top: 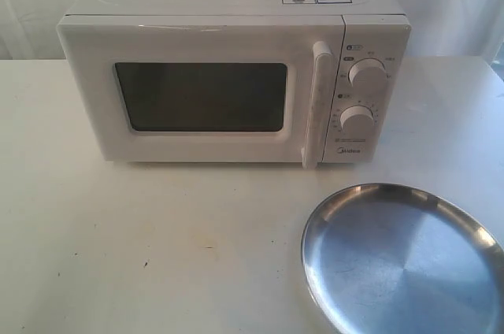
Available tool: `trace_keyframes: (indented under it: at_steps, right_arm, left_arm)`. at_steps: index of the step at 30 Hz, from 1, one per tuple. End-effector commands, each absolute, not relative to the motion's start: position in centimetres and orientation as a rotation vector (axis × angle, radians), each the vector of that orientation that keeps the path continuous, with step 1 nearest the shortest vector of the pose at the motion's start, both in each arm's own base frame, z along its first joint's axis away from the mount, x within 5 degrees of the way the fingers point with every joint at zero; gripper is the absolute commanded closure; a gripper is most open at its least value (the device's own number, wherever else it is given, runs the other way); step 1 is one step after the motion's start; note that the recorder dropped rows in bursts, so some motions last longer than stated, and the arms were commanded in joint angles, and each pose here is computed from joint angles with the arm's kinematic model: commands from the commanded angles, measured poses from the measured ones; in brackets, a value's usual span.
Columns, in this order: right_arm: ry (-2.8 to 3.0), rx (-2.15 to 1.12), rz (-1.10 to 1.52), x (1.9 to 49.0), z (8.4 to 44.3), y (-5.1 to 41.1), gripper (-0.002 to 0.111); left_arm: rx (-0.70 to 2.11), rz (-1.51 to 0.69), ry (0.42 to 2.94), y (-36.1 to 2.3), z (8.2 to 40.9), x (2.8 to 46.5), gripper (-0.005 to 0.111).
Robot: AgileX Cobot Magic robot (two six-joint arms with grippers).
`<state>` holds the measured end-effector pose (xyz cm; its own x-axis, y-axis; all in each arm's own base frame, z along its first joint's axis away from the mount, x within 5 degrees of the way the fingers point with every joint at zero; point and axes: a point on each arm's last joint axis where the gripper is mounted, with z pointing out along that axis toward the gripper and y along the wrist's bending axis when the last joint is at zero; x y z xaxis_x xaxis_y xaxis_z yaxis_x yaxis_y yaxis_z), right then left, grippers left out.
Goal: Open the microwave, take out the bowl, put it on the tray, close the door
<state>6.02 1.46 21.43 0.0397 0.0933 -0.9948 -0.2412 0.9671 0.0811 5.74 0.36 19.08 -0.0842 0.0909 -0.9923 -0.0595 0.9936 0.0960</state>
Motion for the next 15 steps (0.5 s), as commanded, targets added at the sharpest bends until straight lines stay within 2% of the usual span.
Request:
trace_keyframes:
  at_steps: [1,15]
  right_arm:
    - [1.497,-0.117,0.253,6.0,21.4,1.4,0.108]
    - [1.393,0.033,0.425,5.9,22.4,1.4,0.108]
  left_arm:
    - [0.019,0.118,1.640,0.3,19.2,5.7,0.107]
    - [0.019,0.118,1.640,0.3,19.2,5.7,0.107]
